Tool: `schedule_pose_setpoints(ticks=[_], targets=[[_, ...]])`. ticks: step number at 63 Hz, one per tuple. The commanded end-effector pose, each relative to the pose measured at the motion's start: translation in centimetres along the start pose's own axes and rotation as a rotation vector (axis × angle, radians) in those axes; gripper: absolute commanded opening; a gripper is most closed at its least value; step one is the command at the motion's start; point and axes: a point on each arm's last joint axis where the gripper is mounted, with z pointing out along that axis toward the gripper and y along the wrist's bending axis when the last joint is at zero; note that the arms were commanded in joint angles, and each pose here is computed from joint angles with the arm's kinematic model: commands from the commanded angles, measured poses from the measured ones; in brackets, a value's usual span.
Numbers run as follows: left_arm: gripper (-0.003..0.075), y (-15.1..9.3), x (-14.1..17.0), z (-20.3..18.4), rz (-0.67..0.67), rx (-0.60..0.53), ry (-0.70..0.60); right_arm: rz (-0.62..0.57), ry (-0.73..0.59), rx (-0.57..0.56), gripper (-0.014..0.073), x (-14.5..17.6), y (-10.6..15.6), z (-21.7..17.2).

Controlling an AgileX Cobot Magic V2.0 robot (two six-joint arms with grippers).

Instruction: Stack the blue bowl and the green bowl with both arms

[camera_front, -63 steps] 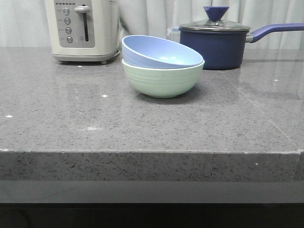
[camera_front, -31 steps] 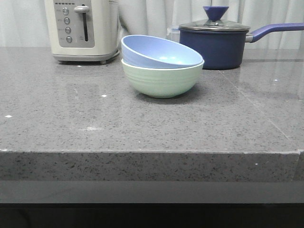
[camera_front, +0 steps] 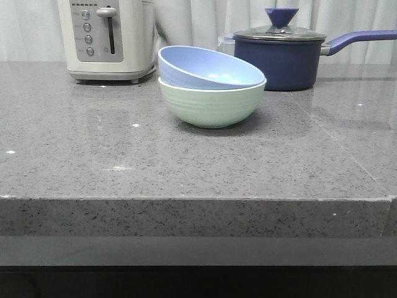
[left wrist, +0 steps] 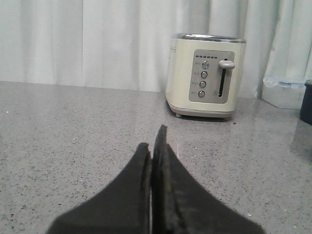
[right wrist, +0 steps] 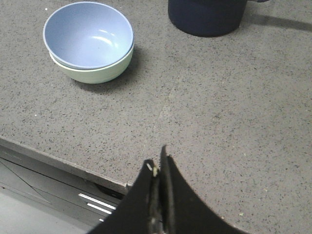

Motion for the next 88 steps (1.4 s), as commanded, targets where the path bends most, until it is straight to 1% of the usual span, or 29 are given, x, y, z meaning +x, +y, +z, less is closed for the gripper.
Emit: schedule_pose_setpoints(ticks=[1, 46, 51, 53, 54, 59, 62, 65, 68, 71, 72, 80, 88], targets=[[-0.0020, -0.1, -0.6, -0.2, -0.005, 0.007, -0.089, -0.002, -0.089, 0.001, -0.0054, -1.2, 0.0, -0.4], [-0.0020, -0.1, -0.6, -0.2, -0.005, 0.007, -0.087, -0.002, -0.086, 0.001, -0.0054, -1.0, 0.0, -0.4], [-0.0020, -0.1, -0.6, -0.2, -0.005, 0.007, -0.087, -0.001, -0.105, 0.044, -0.0054, -0.4, -0.3, -0.4], [-0.0020, -0.1, -0.6, -0.2, -0.005, 0.007, -0.087, 0.010, -0.116, 0.071, -0.0054, 0.3, -0.6, 0.0], [-0.0020, -0.1, -0.6, -0.2, -0.005, 0.007, -0.087, 0.013, -0.143, 0.082, -0.0054, 0.2, -0.7, -0.1], [-0.0020, -0.1, -0.6, -0.2, -0.005, 0.007, -0.087, 0.037, -0.191, 0.143, -0.0054, 2.5, -1.3, 1.0], [-0.0020, -0.1, -0.6, -0.2, -0.005, 0.007, -0.087, 0.042, -0.238, 0.168, -0.0054, 3.8, -1.5, 1.2], [-0.0020, -0.1, -0.6, -0.2, -0.005, 0.007, -0.087, 0.044, -0.315, 0.195, -0.0054, 4.8, -1.7, 1.4], [-0.0020, -0.1, -0.6, -0.2, -0.005, 0.007, -0.087, 0.047, -0.364, 0.218, -0.0054, 6.5, -1.9, 2.1], [-0.0020, -0.1, -0.6, -0.2, -0.005, 0.007, -0.087, 0.046, -0.410, 0.233, -0.0054, 7.7, -2.1, 2.5], [-0.0020, -0.1, -0.6, -0.2, -0.005, 0.007, -0.087, 0.047, -0.423, 0.241, -0.0054, 8.5, -2.2, 3.0], [-0.0020, -0.1, -0.6, -0.2, -0.005, 0.007, -0.087, 0.038, -0.543, 0.265, -0.0054, 11.6, -2.4, 3.9], [-0.0020, -0.1, -0.6, -0.2, -0.005, 0.007, -0.087, 0.035, -0.590, 0.272, -0.0054, 13.4, -2.6, 4.8]])
